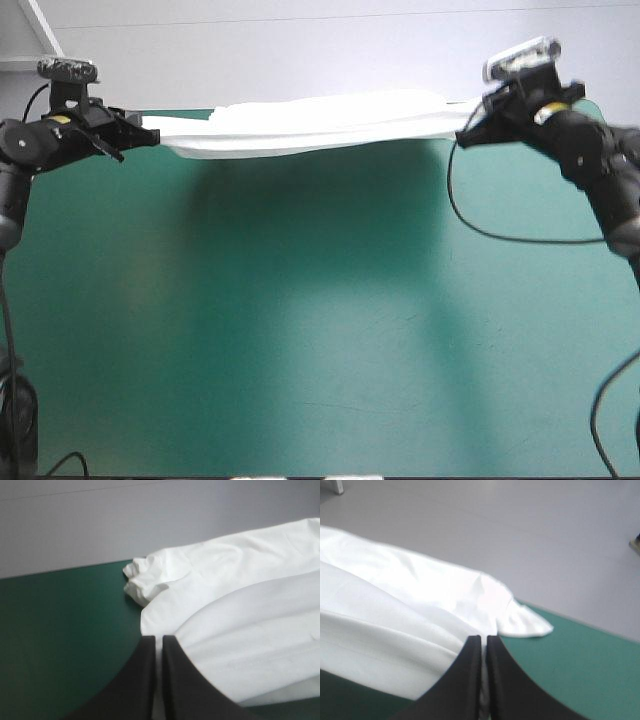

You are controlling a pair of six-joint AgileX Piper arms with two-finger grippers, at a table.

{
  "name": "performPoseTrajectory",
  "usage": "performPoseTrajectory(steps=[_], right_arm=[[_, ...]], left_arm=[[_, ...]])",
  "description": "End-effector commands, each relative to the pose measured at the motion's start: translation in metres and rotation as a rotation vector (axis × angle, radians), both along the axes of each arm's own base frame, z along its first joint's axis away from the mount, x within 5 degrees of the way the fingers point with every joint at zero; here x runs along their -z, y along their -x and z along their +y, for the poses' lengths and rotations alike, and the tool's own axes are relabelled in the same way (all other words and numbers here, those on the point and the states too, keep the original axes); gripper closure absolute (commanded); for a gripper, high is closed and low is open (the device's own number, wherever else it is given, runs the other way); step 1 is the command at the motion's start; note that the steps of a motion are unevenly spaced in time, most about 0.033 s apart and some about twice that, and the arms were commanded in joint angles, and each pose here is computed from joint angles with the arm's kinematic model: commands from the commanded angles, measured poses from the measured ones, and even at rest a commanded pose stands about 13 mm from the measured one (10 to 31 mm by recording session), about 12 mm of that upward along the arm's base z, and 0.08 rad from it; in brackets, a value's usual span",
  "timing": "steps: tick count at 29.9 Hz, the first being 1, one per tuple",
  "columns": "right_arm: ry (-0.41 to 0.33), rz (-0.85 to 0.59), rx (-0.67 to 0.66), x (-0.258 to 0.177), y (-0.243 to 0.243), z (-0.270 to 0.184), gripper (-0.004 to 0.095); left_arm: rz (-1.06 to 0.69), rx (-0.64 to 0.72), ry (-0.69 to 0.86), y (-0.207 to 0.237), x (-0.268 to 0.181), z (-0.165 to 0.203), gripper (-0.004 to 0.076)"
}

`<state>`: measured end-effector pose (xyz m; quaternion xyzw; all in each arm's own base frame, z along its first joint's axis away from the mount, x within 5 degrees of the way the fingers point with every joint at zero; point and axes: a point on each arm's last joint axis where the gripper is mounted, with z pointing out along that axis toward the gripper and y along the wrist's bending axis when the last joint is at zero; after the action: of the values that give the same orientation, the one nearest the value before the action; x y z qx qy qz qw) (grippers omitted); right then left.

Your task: Fold the cloth

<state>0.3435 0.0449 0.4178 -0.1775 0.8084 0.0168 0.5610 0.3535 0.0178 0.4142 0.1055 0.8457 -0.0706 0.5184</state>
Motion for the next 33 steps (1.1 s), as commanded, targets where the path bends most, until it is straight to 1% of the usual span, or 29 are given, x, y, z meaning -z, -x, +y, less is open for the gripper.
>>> performPoseTrajectory(steps=[1,5,6,7,10,13,16,18,20,22,25,29,33], right_arm=[[-0.041,-0.068,0.064,0.021,0.054,-0.012,0.0904],[-0.023,0.05,0.059,0.066,0.103,-0.015,0.0905],[-0.026,0.079,0.059,0.073,0.111,-0.016,0.0905],[-0.046,0.108,0.063,0.079,0.12,-0.016,0.0905],[-0.05,0.161,0.061,0.089,0.144,-0.017,0.0905],[-0.047,0.223,0.103,0.094,0.167,-0.022,0.0905],[-0.029,0.333,0.127,0.103,0.19,-0.026,0.0905],[-0.041,0.401,0.133,0.11,0.204,-0.026,0.0906],[-0.052,0.457,0.129,0.116,0.214,-0.025,0.0905],[-0.071,0.48,0.122,0.12,0.219,-0.024,0.0905],[-0.088,0.527,0.112,0.13,0.221,-0.022,0.0906],[-0.078,0.586,0.087,0.139,0.225,-0.021,0.0905],[-0.08,0.59,0.086,0.139,0.225,-0.02,0.0908]], left_arm=[[-0.031,-0.034,-0.01,0.052,-0.001,-0.003,0.0705],[0.084,-0.032,-0.006,0.087,0.041,-0.008,0.0705],[0.099,-0.031,-0.004,0.095,0.047,-0.009,0.0705],[0.123,-0.027,-0.006,0.103,0.056,-0.01,0.0705],[0.213,-0.004,0.002,0.129,0.077,-0.016,0.0705],[0.279,-0.006,-0.001,0.154,0.088,-0.018,0.0705],[0.324,-0.053,-0.038,0.178,0.092,-0.016,0.0705],[0.353,-0.1,-0.058,0.194,0.093,-0.014,0.0705],[0.391,-0.124,-0.078,0.207,0.096,-0.013,0.0705],[0.433,-0.143,-0.085,0.215,0.099,-0.012,0.0705],[0.499,-0.133,-0.073,0.219,0.107,-0.013,0.0705],[0.589,-0.106,-0.025,0.224,0.126,-0.018,0.0705],[0.705,-0.05,0.007,0.226,0.149,-0.022,0.0705]])
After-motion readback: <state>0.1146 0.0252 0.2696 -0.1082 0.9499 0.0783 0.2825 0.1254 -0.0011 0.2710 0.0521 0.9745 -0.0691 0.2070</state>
